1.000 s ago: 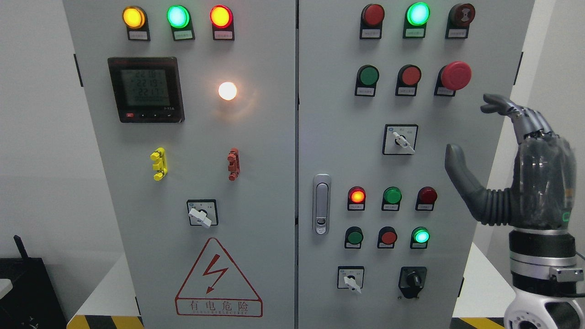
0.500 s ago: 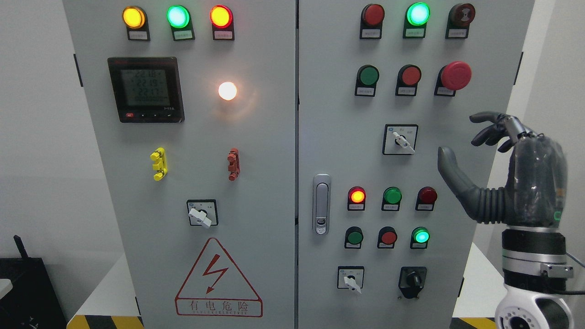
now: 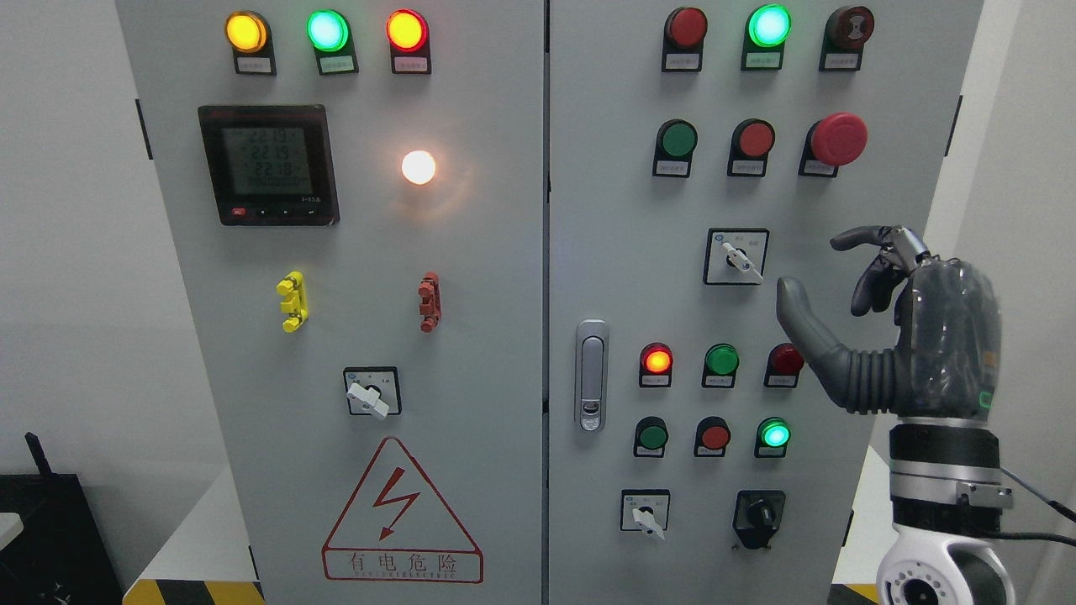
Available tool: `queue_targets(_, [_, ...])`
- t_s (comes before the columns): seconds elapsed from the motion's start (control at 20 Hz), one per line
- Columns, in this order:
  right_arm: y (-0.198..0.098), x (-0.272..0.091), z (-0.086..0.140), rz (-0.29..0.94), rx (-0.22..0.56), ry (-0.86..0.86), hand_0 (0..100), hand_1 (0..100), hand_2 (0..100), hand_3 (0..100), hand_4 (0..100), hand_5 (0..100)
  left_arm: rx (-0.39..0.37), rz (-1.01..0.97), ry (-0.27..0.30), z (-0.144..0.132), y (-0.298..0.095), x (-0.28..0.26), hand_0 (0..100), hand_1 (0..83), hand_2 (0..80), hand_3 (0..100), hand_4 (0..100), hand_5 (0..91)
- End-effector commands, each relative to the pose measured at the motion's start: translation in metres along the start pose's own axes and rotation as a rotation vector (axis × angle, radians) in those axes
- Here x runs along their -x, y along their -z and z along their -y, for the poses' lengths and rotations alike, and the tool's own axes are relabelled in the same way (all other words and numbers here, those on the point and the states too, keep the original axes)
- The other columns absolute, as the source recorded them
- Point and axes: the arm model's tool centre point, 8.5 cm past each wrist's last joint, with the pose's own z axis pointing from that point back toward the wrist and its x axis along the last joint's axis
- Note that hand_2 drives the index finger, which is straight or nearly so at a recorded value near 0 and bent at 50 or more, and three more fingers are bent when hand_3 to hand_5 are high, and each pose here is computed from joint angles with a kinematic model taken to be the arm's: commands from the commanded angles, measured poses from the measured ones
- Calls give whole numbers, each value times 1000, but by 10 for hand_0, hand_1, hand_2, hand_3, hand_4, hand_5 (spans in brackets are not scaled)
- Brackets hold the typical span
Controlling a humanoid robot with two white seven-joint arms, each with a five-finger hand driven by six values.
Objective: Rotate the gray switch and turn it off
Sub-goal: 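Move the right hand toward the upper black-and-white rotary switch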
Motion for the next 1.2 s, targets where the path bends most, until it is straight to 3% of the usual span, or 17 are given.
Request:
queue_targets(0.0, [-4, -12, -21, -3, -51, 32, 120, 481, 482, 937, 957, 1000, -1, 34, -29, 0, 1, -15, 120, 389, 0, 0, 0, 0])
queue_targets(0.55, [-6, -12, -38, -80, -86, 51, 100, 474, 500, 976, 970, 1000, -1, 34, -29, 0, 1, -15, 120, 389, 0, 0, 0, 0])
queue_targets(1.15, [-3, -9, -37, -94, -57, 47, 92, 520, 540, 1000, 1000, 1000, 0, 34, -29, 1, 1, -15, 120, 389, 0, 0, 0, 0])
